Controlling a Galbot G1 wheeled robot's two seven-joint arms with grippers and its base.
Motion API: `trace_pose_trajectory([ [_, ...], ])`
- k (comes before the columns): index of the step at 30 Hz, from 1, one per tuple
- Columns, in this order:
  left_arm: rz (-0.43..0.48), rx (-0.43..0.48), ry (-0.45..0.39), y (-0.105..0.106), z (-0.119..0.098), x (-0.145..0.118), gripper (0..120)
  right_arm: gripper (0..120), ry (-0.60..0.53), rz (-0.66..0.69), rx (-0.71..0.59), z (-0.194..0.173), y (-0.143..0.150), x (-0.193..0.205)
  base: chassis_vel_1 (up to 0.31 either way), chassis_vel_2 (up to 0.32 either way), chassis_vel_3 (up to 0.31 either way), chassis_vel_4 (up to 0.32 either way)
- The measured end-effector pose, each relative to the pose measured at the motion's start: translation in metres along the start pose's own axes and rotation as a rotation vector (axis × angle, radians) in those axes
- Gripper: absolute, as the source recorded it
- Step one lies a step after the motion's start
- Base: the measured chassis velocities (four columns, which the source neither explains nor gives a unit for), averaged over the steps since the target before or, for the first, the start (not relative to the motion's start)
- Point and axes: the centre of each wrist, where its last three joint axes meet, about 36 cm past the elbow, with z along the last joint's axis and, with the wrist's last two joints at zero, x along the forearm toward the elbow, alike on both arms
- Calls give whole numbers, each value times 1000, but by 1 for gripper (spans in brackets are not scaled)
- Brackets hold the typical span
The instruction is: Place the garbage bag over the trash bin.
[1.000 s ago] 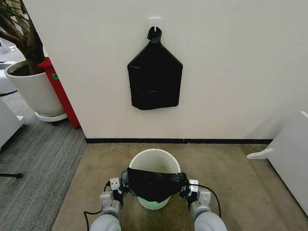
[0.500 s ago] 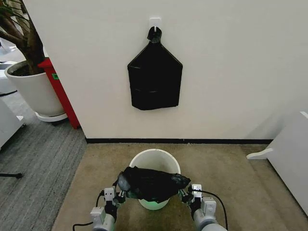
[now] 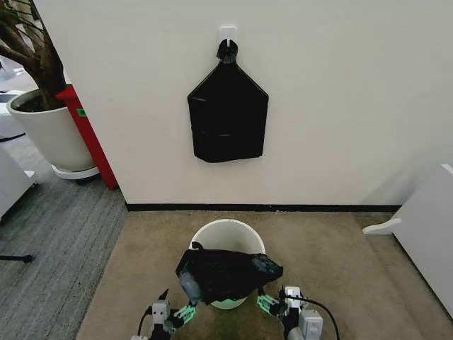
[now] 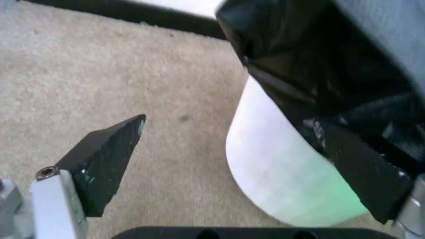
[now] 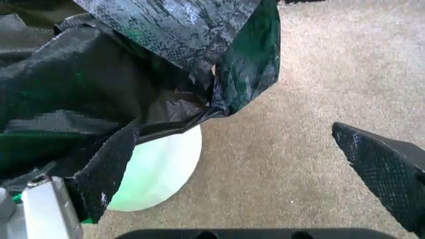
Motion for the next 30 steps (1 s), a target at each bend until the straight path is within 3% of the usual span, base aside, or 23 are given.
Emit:
trace_pose_trajectory([
  [5, -27, 35, -22, 6, -1, -1, 100, 100, -16, 2, -2, 0, 3, 5, 0, 0, 0, 0],
  [15, -178, 27, -62, 55, -15, -9, 100, 100, -30, 1, -9, -3, 6, 7, 0, 0, 0, 0],
  [19, -187, 25, -64, 60, -17, -8, 100, 100, -33, -3, -9, -3, 6, 9, 0, 0, 0, 0],
  [21, -210, 32, -104, 70, -32, -5, 100, 100, -77, -28, 11, 3, 2, 17, 0, 0, 0, 0],
  [24, -173, 47, -164, 65, -67, 2, 100, 100, -135, -48, 25, 5, -2, 26, 0, 0, 0, 0],
  [25, -173, 47, -164, 65, -67, 2, 100, 100, -135, -48, 25, 5, -2, 26, 0, 0, 0, 0],
  [27, -139, 83, -179, 56, -93, 12, 100, 100, -165, -67, 19, 1, -3, 31, 0, 0, 0, 0],
  [30, -87, 150, -135, 37, -123, 35, 100, 100, -204, -86, -5, -10, 0, 37, 0, 0, 0, 0],
])
